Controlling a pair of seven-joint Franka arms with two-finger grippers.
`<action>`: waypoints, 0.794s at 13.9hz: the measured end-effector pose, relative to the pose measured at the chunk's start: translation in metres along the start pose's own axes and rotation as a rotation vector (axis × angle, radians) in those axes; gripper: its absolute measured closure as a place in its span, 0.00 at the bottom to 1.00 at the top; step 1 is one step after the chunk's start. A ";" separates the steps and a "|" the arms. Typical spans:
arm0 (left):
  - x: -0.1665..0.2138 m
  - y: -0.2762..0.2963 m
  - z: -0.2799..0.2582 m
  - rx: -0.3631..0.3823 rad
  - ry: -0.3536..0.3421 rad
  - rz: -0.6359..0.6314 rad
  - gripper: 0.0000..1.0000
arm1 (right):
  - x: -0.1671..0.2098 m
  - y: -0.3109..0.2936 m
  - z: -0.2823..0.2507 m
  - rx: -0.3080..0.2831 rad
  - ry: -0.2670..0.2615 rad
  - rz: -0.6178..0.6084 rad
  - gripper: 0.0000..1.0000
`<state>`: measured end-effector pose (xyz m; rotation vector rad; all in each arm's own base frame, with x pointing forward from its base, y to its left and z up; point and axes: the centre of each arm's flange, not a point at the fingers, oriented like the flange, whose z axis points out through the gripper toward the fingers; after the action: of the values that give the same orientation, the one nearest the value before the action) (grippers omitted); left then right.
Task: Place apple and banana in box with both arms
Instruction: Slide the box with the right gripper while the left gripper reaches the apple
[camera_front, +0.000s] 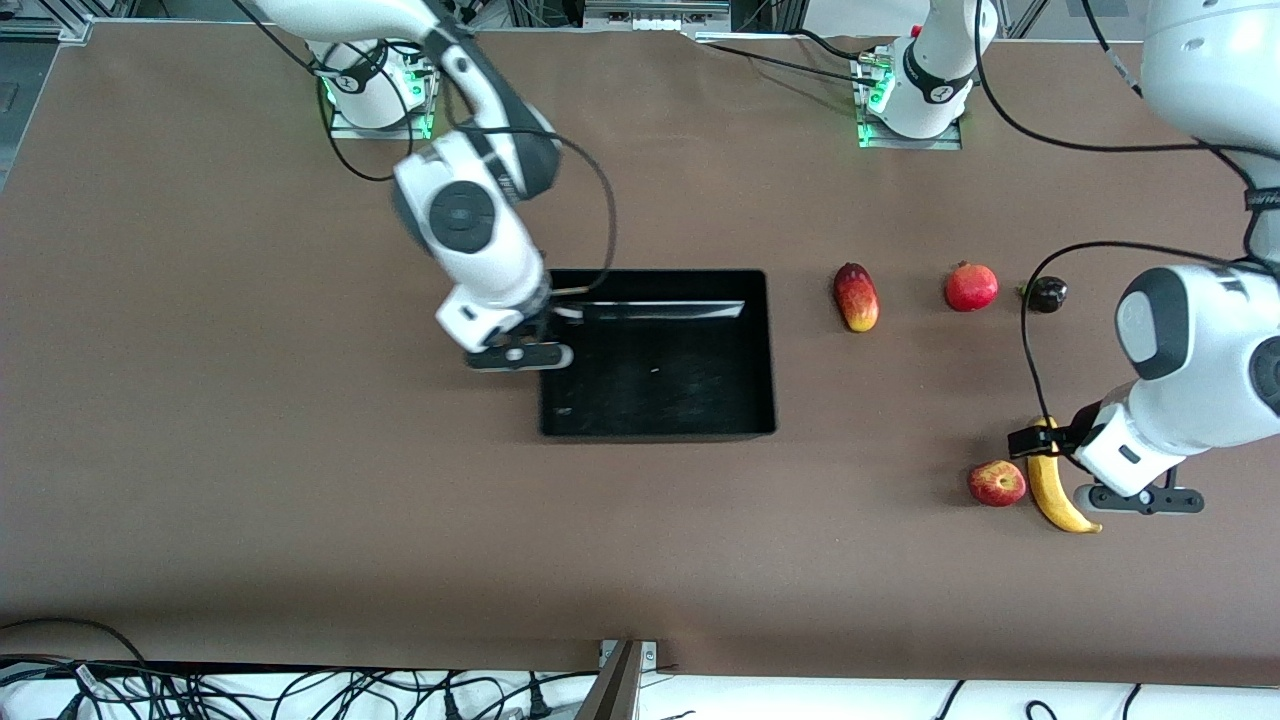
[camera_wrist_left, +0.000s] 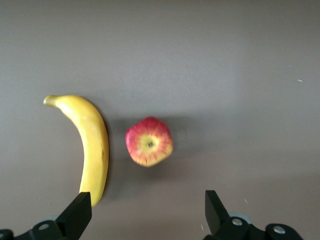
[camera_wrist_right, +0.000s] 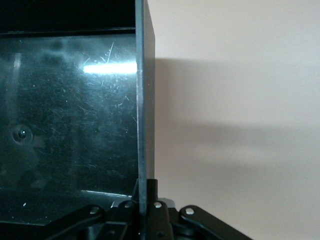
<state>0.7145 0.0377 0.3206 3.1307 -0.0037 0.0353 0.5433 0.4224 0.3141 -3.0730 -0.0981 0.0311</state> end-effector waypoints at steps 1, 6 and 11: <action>0.002 -0.002 0.018 0.001 0.003 -0.002 0.00 | -0.006 -0.022 0.017 -0.008 -0.006 -0.004 0.96; 0.006 -0.004 0.095 0.004 0.016 -0.005 0.00 | -0.010 -0.065 0.071 -0.025 0.028 -0.003 0.96; 0.007 -0.006 0.127 0.007 0.036 -0.015 0.00 | -0.002 -0.064 0.067 -0.011 0.053 0.112 0.92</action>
<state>0.7242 0.0424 0.1935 3.1367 0.0206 0.0922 0.5356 0.4906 0.2515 -3.0839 0.0774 -0.0459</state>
